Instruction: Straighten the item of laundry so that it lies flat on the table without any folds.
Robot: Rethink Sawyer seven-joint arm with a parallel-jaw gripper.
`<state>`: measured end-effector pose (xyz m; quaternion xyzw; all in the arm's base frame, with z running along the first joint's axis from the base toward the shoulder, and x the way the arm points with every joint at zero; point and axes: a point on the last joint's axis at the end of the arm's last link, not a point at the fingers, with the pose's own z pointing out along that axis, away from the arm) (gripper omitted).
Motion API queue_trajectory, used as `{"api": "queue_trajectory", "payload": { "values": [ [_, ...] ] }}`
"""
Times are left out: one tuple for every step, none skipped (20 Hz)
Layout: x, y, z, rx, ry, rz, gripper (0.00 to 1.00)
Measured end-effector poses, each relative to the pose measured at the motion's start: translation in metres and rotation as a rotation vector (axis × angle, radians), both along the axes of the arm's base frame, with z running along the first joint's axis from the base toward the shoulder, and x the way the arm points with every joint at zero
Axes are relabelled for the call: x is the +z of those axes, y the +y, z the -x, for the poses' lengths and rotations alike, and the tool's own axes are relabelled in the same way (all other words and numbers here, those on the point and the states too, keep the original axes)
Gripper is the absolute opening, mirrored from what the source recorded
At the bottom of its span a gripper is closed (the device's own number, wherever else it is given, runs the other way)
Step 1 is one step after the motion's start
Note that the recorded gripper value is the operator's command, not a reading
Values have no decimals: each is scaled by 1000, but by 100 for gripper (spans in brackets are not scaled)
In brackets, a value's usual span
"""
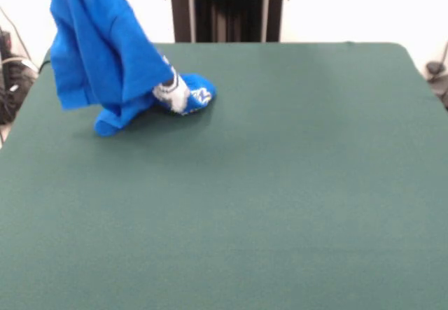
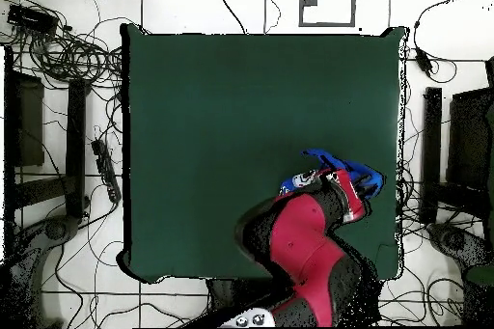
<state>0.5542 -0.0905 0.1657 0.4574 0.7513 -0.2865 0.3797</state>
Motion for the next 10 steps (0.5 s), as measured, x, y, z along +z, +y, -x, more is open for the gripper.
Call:
{"api": "queue_trajectory", "payload": {
  "values": [
    [-9, -3, -4, 13, -18, -33, 0],
    [-13, -5, -6, 18, -24, -52, 0],
    [-21, -8, -9, 24, -31, -90, 0],
    [-30, -11, -11, 27, -37, -137, 0],
    [-49, -21, -16, 23, -48, -243, 0],
    [-56, -26, -18, 20, -52, -287, 0],
    [-61, -28, -19, 19, -55, -312, 0],
    [-65, -31, -21, 17, -57, -338, 0],
    [-74, -37, -26, 16, -69, -398, 0],
    [-84, -43, -31, 14, -80, -459, 0]
  ]
}}
